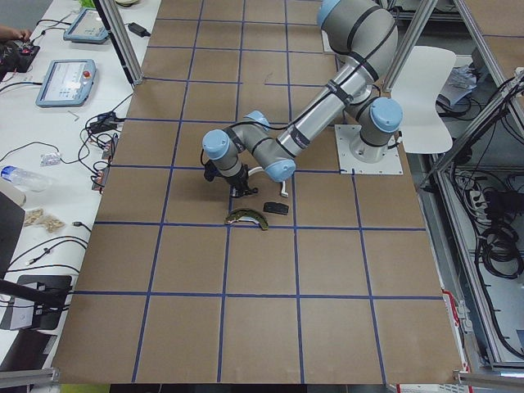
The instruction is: Place bearing gear from tray to pile
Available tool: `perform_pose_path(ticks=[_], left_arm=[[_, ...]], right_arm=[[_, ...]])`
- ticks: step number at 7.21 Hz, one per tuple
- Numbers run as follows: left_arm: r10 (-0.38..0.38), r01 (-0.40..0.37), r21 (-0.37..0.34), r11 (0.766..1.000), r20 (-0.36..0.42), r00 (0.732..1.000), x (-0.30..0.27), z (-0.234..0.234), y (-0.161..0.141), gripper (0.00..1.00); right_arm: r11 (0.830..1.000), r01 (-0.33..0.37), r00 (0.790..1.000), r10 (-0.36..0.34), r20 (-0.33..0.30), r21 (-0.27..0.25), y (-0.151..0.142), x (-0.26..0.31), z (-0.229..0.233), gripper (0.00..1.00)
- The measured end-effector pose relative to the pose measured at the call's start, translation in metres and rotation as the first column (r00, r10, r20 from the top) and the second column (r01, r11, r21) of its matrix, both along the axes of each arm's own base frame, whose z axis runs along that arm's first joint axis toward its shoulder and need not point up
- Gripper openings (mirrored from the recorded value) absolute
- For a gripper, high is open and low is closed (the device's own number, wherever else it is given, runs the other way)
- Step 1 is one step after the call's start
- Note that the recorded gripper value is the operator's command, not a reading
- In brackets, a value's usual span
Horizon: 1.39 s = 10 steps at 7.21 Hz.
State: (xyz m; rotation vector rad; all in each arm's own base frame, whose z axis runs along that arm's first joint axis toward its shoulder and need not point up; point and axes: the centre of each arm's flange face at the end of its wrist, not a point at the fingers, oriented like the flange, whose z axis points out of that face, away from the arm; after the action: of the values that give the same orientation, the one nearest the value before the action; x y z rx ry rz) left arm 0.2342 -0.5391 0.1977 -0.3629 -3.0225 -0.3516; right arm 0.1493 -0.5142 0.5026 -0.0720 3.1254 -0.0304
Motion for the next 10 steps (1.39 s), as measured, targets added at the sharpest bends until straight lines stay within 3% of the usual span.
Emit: perform_pose_path(ticks=[2, 3, 5, 6, 8, 9, 10], left_arm=[[0.013, -0.013, 0.009, 1.0, -0.005, 1.0, 0.008, -0.005, 0.004, 0.01], [0.016, -0.016, 0.013, 1.0, -0.006, 1.0, 0.01, -0.007, 0.005, 0.11], [0.018, -0.018, 0.02, 1.0, -0.01, 1.0, 0.01, -0.011, 0.006, 0.17], [0.019, -0.018, 0.024, 1.0, -0.014, 1.0, 0.009, -0.013, 0.007, 0.29], [0.022, -0.021, 0.032, 0.999, -0.022, 1.0, 0.003, -0.017, 0.014, 0.65], [0.023, -0.022, 0.033, 0.999, -0.022, 0.999, 0.002, -0.017, 0.016, 0.75], [0.023, -0.023, 0.032, 0.999, -0.021, 0.999, 0.002, -0.017, 0.016, 0.75]], right_arm=[[1.0, 0.0, 1.0, 0.0, -0.003, 0.002, 0.001, 0.0, 0.0, 1.0], [1.0, 0.0, 1.0, 0.0, -0.003, 0.003, 0.001, 0.0, -0.001, 1.0], [1.0, 0.0, 1.0, 0.0, 0.003, 0.005, 0.001, 0.0, -0.001, 1.0], [1.0, 0.0, 1.0, 0.0, 0.007, 0.006, 0.001, 0.001, -0.001, 1.0], [1.0, 0.001, 1.0, -0.001, 0.008, 0.007, 0.001, 0.001, -0.001, 1.0], [1.0, 0.001, 1.0, -0.001, 0.008, 0.008, 0.001, 0.001, -0.002, 1.0], [1.0, 0.001, 1.0, -0.001, 0.009, 0.008, 0.001, 0.001, -0.002, 1.0]])
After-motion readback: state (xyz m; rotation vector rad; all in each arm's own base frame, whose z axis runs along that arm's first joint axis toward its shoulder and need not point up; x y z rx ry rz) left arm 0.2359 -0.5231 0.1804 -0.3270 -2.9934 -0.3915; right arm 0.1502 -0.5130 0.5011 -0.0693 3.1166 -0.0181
